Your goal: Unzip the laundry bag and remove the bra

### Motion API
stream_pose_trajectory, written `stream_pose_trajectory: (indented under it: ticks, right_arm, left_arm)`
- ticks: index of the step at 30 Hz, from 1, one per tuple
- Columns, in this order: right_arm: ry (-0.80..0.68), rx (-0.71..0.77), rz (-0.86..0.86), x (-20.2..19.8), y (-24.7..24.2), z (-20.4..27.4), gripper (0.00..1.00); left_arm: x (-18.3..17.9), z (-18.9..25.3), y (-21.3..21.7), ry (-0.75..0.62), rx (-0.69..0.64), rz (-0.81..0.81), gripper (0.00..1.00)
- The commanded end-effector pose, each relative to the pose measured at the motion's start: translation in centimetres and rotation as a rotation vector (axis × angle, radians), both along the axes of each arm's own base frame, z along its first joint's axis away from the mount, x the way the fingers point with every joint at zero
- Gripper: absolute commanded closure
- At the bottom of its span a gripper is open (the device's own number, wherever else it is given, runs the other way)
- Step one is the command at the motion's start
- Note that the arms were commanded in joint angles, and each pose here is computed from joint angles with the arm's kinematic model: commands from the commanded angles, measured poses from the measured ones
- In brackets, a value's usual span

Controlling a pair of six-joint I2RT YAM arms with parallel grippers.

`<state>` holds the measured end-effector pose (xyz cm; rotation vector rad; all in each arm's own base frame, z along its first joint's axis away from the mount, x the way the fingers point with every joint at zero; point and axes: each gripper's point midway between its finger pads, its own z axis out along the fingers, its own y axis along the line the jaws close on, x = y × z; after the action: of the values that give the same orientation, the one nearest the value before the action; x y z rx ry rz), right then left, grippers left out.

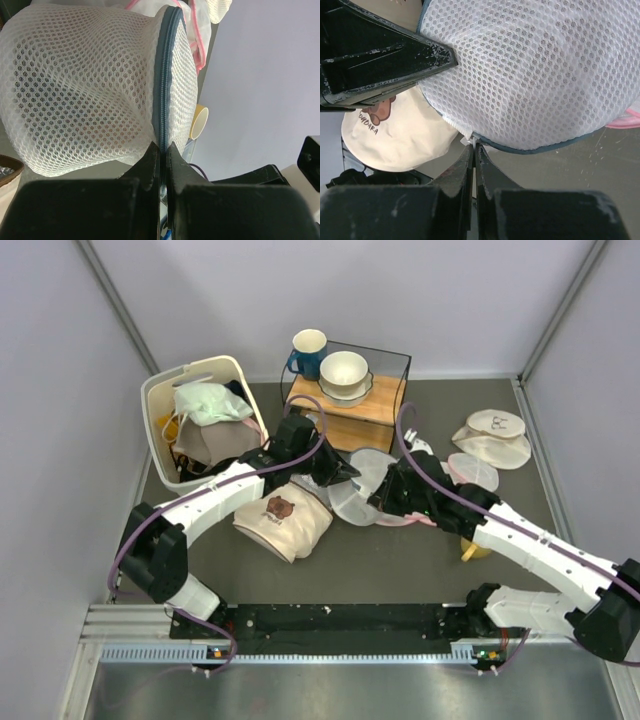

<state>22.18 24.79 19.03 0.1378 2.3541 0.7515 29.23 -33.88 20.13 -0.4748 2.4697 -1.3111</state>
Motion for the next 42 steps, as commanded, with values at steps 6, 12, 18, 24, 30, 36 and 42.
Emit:
stream_pose_trajectory:
  ticks: [6,12,18,24,30,36,42]
  right_arm:
    - [-0.026,0.025,-0.01,-0.8,-0.6,0.1,1.0]
    - [0.012,0.013,0.008,-1.8,-1.0,-1.6,1.0]
    - [-0.024,-0.002,0.006,-1.6,-1.6,-1.1,1.0]
    - [-0.024,-0.086,-0.011,-1.9,-3.5,-2.6,1.0]
    - [-0.036,-0.163,-0.018,-2.3,-6.5,-4.3,1.0]
    - [-0.042,-0.157,0.024,-2.7,-6.1,-3.3,1.0]
    - [-0.123,-0.142,0.003,-2.1,-6.7,0.0,1.0]
  left_arm:
    - [0.7,0.9,-0.3,-0.046,-0.038,-0.019,1.0]
    - [0.9,1.0,0.1,-0.065,-0.022,-0.045,1.0]
    - [0.9,1.1,-0.1,-0.075,-0.02,-0.08,1.0]
    - [1.1,1.9,-0.2,-0.103,-0.021,-0.172,1.0]
    - [1.7,2.5,0.9,-0.172,0.031,-0.177,1.0]
    - [2.8,4.6,1.0,-0.242,0.055,-0.229,1.0]
    - [3.4,5.8,0.8,-0.306,0.104,-0.328,1.0]
